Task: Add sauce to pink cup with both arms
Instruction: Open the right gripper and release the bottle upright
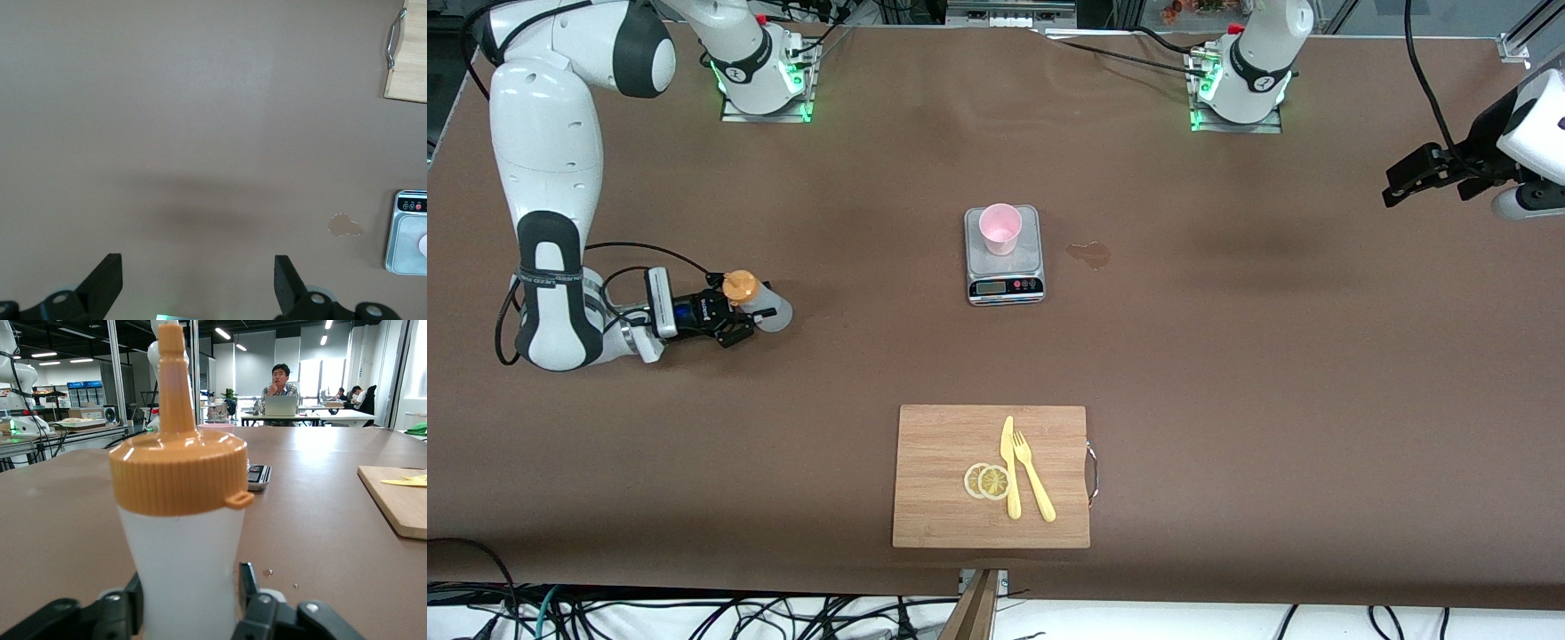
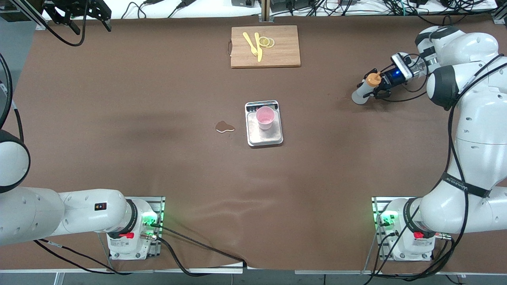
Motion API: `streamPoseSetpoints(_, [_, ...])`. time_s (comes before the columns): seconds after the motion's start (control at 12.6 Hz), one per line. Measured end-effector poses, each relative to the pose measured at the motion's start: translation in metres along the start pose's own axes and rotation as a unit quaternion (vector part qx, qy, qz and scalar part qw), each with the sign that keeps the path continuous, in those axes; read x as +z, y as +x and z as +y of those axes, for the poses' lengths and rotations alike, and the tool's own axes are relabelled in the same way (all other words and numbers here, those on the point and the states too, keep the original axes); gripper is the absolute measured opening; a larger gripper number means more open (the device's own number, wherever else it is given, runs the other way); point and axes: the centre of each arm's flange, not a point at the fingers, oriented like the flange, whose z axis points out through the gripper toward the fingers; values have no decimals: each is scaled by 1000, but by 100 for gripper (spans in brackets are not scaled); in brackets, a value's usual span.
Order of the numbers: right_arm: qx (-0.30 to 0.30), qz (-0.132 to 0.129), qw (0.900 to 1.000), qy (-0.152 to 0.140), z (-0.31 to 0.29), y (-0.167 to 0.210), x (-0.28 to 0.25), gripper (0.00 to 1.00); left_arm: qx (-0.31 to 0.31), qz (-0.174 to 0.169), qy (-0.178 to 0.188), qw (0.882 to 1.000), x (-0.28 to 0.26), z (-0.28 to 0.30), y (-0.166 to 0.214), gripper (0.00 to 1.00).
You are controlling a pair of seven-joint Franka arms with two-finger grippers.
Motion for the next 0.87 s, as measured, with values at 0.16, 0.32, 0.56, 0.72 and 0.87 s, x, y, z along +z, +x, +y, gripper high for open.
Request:
streamPoseSetpoints(0.16, [2,-3,1000,-12,-6,-2,-15,90,0,0,0,1000,0,0,0,100])
streamPoseSetpoints(0.32, [12,-18,999,-26,-18,2,-49,100,0,0,0,1000,0,0,0,100])
streamPoseSetpoints(0.56, [36,-50,997,-44,-49,27,-113,100,0,-1,0,1000,1,0,-1,100])
streamPoseSetpoints(0.72, [45,-58,996,-53,-57,42,-132,100,0,-1,0,1000,1,0,-1,100])
streamPoseSetpoints(0.87, [49,-58,996,-53,-56,42,-131,100,0,-1,0,1000,1,0,-1,100])
